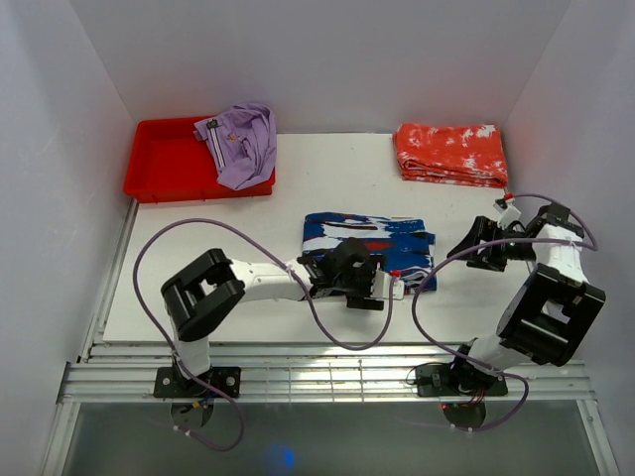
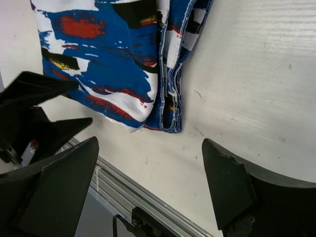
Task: Fold and stack the trousers
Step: Neatly place the folded trousers to the corner
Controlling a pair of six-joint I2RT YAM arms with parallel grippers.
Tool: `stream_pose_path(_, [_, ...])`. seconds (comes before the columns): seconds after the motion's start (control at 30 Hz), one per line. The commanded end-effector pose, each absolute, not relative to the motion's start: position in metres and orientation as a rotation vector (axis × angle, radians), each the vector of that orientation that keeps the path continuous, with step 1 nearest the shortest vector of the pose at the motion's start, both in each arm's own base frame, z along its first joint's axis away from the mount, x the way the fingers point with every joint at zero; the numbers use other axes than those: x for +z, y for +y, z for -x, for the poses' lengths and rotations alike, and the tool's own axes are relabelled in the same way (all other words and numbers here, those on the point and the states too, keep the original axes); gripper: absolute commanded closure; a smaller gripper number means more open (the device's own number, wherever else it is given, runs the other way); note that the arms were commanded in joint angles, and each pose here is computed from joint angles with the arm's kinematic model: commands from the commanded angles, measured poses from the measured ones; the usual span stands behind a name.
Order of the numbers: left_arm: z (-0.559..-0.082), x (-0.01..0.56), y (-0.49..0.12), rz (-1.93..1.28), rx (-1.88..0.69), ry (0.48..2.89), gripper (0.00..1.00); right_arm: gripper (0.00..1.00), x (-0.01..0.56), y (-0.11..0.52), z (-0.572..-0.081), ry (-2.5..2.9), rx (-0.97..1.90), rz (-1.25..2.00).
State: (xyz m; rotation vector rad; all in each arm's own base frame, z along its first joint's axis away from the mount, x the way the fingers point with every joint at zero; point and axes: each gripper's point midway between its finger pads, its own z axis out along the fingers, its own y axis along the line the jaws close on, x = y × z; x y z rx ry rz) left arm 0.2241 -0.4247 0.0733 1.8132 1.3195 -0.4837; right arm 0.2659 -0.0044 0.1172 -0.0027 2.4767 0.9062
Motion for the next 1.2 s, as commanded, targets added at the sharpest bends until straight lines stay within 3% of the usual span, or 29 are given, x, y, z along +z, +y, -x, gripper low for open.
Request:
stream_pose_path(0.0, [-0.234,0.121,-0.463,-1.727,-0.451,1.146,0.15,0.10,0.113,0.004,-0.257,2.452,1.030,-0.161])
stream_pose_path(0.17, [-0.220,0.093,-0.487,-1.770,-0.518,1.209,0.17,0.10,0.096,0.007,-0.252,2.404,1.102,-0.338])
stream_pose_path(0.33, [-0.217,0.076,-0.487,-1.797,-0.514,1.210,0.28,0.10,0.115,0.000,-0.268,2.314,1.029,-0.256])
stream_pose_path(0.47, [-0.213,0.059,-0.479,-1.832,-0.508,1.221,0.40,0.10,0.161,-0.019,-0.290,2.114,0.739,-0.144])
stream_pose_path(0.6, [-0.212,0.042,-0.473,-1.881,-0.473,1.212,0.40,0.10,0.194,-0.045,-0.299,1.959,0.449,-0.167])
stream_pose_path(0.73, [-0.218,0.026,-0.468,-1.909,-0.421,1.233,0.40,0.10,0.181,-0.026,-0.294,2.026,0.639,-0.173])
stream_pose_path(0.8, [-0.219,0.021,-0.468,-1.913,-0.405,1.246,0.33,0.10,0.163,-0.015,-0.288,2.112,0.786,-0.215])
stream_pose_path(0.9, [-0.224,0.010,-0.466,-1.917,-0.362,1.284,0.32,0.10,0.133,-0.013,-0.281,2.236,0.867,-0.281])
stream_pose_path(0.97, [-0.227,0.005,-0.466,-1.917,-0.338,1.299,0.39,0.10,0.123,-0.014,-0.280,2.286,0.900,-0.316])
stream_pose_path(1.0, [-0.229,0.003,-0.466,-1.914,-0.330,1.306,0.53,0.10,0.114,-0.011,-0.276,2.321,0.948,-0.350])
stream_pose_path(1.17, [-0.229,0.022,-0.477,-1.809,-0.410,1.357,0.88,0.10,0.100,0.014,-0.266,2.275,1.194,-0.477])
